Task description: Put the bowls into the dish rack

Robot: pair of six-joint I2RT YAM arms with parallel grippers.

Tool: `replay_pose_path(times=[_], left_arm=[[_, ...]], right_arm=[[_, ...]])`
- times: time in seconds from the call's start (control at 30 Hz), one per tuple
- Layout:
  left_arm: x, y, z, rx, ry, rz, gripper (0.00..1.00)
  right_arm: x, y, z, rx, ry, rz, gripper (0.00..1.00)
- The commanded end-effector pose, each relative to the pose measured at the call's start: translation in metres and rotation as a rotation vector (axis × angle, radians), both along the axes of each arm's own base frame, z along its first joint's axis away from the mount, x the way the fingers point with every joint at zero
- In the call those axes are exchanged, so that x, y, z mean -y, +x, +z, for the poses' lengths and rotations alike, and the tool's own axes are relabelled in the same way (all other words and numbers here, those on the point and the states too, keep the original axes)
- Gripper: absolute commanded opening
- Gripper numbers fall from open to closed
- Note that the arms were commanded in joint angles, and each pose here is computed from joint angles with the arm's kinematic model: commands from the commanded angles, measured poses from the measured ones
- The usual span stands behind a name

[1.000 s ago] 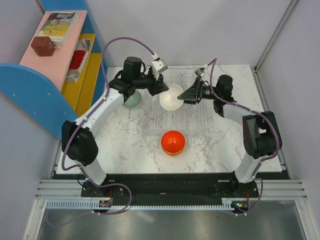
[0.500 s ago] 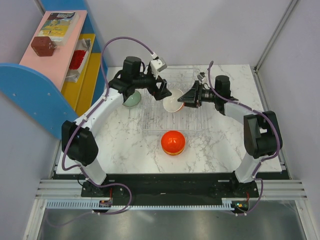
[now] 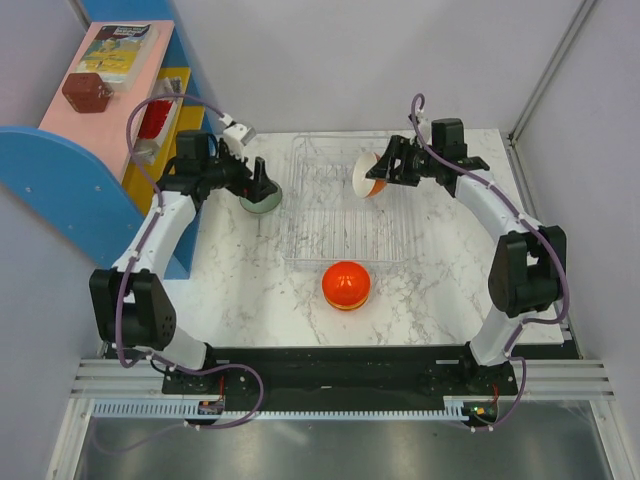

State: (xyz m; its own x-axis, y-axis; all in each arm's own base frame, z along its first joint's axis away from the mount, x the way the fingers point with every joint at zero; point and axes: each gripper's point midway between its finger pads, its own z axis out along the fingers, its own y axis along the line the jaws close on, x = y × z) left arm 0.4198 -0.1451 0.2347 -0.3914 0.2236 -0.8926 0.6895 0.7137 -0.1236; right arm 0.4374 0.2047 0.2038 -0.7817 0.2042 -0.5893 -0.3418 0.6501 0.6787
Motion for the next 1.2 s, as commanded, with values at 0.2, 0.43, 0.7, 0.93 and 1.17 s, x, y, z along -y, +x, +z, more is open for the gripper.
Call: replay_pose_path(times=[0.2,0.43,0.7,0.93,1.17], left_arm=[[-0.022,-0.064,-0.031,-0.073,-0.009,-0.048,1.0],[-0.032,-0.071,-0.045,-0.074,-0.021,-0.041,1.0],[-0.041,-0.072,-0.045,-0.065,-0.062,-0.016,1.0],[-0.043,-0.073,-0.045,-0.055,-0.069,-0.01,1.0],[-0.043,-0.072,-0.047,-0.061,-0.075,-0.002,1.0]], right_arm=[[0.047,0.053,0.019,0.18,-0.501,-0.263,0.0],[0.035,0.064,0.011,0.259,-0.794,-0.344,0.0],[0.024,0.07,0.002,0.302,-0.96,-0.384,0.0],[0.014,0.072,0.005,0.33,-0.973,-0.371,0.0],[0.008,0.071,-0.01,0.321,-0.994,-0.322,0.0]])
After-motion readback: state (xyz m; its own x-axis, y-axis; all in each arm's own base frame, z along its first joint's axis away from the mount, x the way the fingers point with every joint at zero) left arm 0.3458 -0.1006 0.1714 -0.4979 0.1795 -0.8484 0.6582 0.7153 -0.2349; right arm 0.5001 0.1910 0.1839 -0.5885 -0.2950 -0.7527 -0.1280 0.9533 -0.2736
